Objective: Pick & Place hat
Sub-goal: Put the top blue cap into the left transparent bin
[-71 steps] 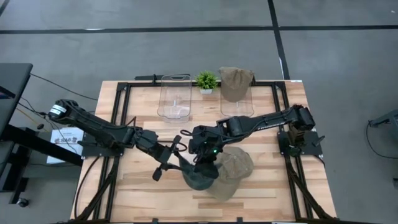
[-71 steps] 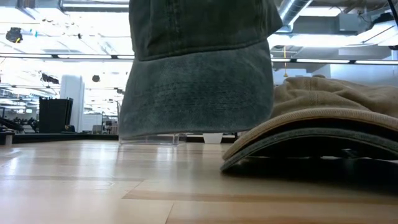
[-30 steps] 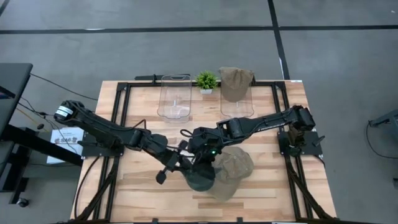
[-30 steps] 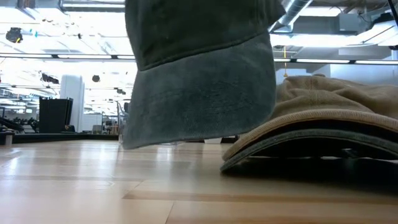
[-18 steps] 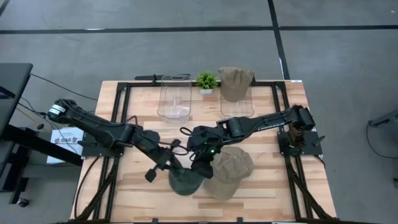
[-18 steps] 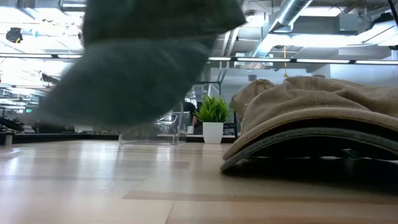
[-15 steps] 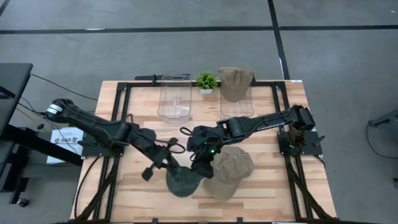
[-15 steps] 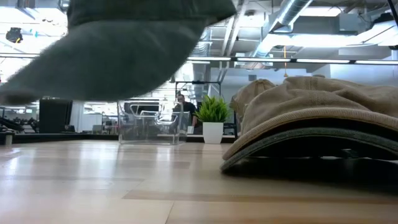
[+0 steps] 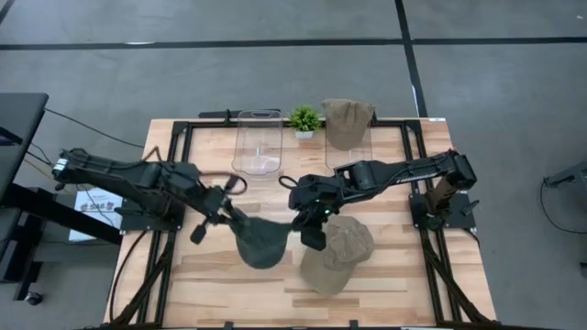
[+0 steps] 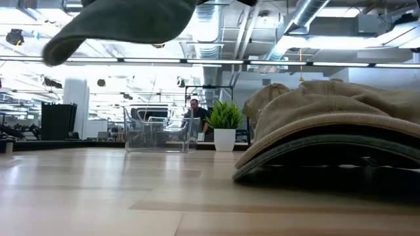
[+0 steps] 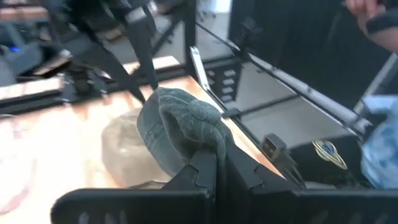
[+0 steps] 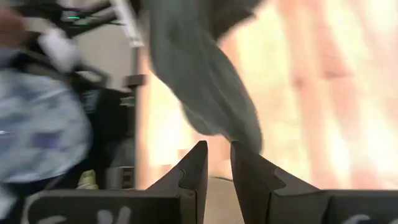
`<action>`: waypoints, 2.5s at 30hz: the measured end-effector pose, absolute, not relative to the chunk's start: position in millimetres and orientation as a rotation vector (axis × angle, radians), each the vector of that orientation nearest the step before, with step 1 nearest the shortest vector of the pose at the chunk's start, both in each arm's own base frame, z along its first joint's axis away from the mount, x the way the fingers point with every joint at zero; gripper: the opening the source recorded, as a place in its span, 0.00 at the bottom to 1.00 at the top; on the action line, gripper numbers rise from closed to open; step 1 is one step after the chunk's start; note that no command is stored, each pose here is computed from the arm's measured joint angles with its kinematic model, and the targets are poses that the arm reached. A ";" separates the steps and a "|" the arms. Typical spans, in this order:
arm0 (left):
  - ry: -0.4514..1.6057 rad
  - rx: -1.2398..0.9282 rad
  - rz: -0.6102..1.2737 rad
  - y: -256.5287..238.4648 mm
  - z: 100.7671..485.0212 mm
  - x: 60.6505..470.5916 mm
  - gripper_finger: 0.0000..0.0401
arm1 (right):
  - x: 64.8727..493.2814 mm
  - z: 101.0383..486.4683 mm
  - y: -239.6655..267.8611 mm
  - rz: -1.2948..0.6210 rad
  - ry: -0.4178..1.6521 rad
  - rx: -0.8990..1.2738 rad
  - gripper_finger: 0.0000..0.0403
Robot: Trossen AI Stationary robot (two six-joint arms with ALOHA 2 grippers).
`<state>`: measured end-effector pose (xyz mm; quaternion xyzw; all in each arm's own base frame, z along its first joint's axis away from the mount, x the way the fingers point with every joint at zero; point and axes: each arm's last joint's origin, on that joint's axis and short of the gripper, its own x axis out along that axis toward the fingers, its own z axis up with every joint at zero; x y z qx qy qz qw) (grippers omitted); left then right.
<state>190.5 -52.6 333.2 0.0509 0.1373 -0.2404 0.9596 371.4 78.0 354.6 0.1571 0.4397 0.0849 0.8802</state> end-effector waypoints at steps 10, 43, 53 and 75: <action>0.185 0.078 -0.285 -12.9 350.7 169.5 0.03 | 351.7 360.8 73.4 -0.036 0.955 0.218 0.15; 0.374 0.319 0.120 84.2 411.6 171.5 0.03 | 334.1 355.6 94.8 -0.147 1.035 0.098 0.15; 0.428 0.439 0.183 117.9 405.2 166.2 0.03 | 334.9 356.0 94.1 -0.170 1.018 0.086 0.15; 0.483 0.396 0.110 196.5 363.4 184.8 0.03 | 335.1 356.1 93.6 -0.190 1.010 0.073 0.15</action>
